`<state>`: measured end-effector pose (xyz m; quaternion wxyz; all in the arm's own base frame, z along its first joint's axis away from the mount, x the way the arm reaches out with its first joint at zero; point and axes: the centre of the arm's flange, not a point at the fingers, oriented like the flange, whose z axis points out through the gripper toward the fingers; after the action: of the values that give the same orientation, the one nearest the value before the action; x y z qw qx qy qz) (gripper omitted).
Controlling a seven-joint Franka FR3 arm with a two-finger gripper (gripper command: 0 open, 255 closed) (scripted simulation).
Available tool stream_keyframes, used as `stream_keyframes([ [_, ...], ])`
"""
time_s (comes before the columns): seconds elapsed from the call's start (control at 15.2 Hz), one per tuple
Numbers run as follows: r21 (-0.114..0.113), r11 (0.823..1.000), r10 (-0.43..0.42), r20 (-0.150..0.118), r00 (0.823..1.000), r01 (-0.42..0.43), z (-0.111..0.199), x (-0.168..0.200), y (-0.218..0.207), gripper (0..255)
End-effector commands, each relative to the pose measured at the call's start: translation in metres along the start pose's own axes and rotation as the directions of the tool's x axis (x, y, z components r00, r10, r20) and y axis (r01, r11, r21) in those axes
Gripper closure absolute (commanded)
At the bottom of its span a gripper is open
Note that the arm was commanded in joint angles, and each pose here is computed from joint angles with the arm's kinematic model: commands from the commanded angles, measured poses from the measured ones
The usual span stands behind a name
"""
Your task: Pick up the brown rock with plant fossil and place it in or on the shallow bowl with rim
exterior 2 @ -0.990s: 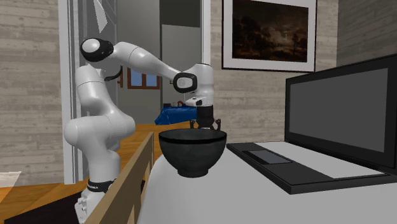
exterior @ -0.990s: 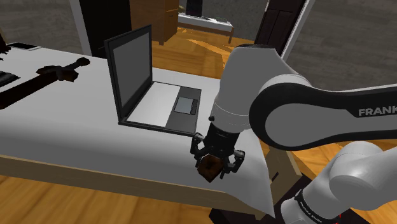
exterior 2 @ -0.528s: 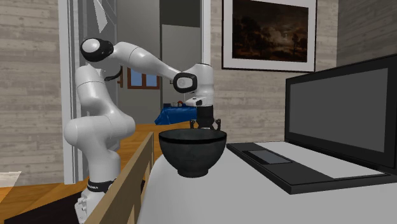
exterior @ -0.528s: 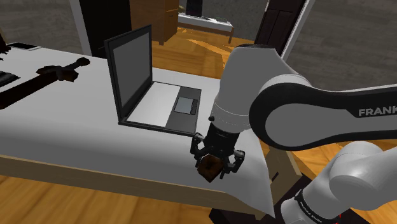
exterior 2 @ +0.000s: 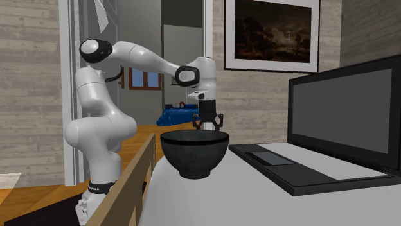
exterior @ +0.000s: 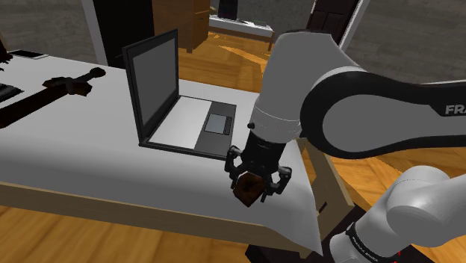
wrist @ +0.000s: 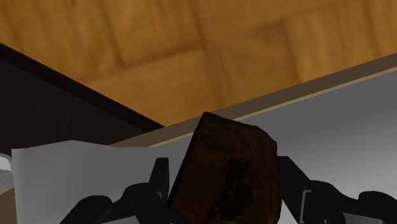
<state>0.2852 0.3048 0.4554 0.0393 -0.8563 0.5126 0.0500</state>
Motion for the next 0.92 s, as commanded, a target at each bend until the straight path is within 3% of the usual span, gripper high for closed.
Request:
stream_keyframes([
  [0.0, 0.000, 1.000, 0.000, 0.000, 1.000, 0.000, -0.011, -0.002, 0.001, 255],
  [0.86, 0.000, 1.000, 0.000, 0.000, 1.000, 0.000, -0.079, -0.011, 0.000, 255],
])
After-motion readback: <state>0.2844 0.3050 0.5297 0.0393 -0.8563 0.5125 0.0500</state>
